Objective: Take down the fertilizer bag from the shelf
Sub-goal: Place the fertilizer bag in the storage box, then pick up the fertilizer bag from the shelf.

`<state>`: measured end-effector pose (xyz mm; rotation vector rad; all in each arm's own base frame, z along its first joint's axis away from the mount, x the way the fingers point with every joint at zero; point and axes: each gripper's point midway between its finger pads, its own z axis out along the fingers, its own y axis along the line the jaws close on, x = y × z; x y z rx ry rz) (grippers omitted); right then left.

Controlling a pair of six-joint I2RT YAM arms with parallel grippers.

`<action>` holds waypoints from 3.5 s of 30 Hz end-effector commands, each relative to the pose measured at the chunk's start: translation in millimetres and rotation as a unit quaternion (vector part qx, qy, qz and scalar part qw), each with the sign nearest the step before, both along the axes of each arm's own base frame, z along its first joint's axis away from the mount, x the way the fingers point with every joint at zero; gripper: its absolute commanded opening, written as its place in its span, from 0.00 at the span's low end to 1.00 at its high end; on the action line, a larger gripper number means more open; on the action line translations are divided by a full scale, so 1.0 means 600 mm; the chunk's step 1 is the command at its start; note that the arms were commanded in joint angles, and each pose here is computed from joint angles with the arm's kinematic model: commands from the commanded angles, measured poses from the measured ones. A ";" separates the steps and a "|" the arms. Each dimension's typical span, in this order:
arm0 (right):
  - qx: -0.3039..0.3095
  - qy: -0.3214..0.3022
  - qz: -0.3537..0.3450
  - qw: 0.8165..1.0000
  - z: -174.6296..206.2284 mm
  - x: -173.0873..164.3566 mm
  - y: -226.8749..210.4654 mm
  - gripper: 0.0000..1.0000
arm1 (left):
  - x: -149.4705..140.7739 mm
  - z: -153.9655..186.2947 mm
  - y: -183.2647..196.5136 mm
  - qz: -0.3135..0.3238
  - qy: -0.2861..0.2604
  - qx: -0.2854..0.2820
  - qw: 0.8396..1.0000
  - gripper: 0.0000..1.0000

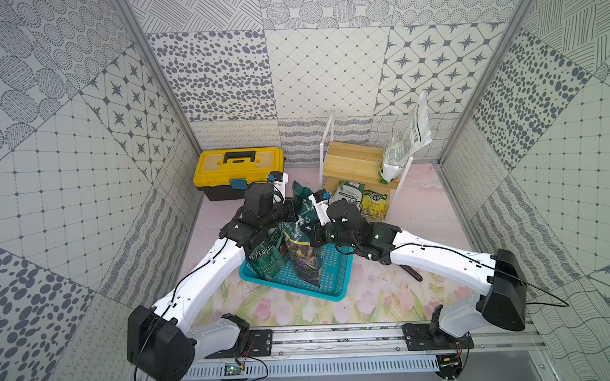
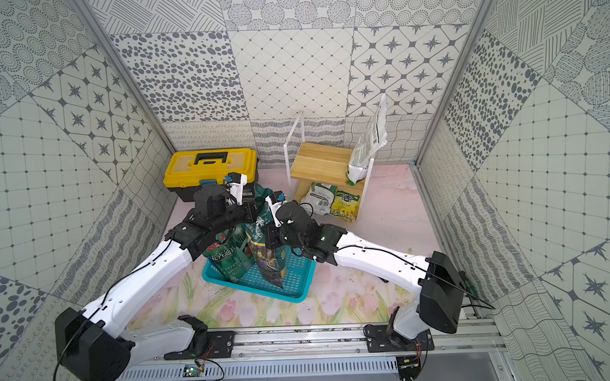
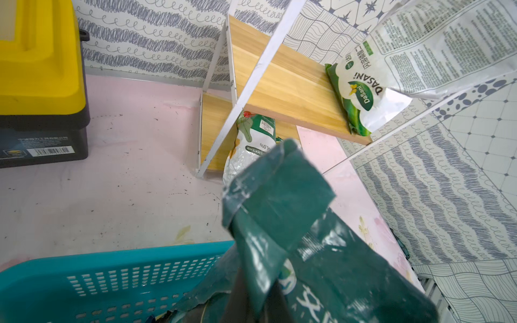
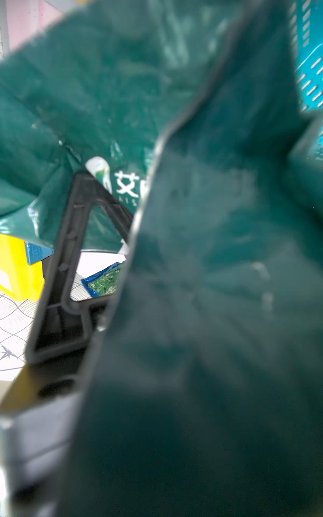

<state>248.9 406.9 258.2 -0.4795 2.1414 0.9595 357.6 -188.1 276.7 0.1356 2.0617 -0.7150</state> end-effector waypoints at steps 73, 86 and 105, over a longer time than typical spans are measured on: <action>-0.053 -0.149 -0.370 0.915 0.321 0.210 -0.558 0.85 | -0.155 0.106 0.022 -0.018 -0.015 -0.031 0.999 0.98; -0.067 -0.181 -0.381 0.904 0.353 0.280 -0.557 0.65 | -0.168 0.100 0.037 -0.011 -0.025 -0.018 0.999 0.99; 0.024 -0.178 -0.285 0.941 0.400 0.251 -0.487 0.00 | -0.174 0.112 0.065 0.022 -0.050 -0.011 0.998 1.00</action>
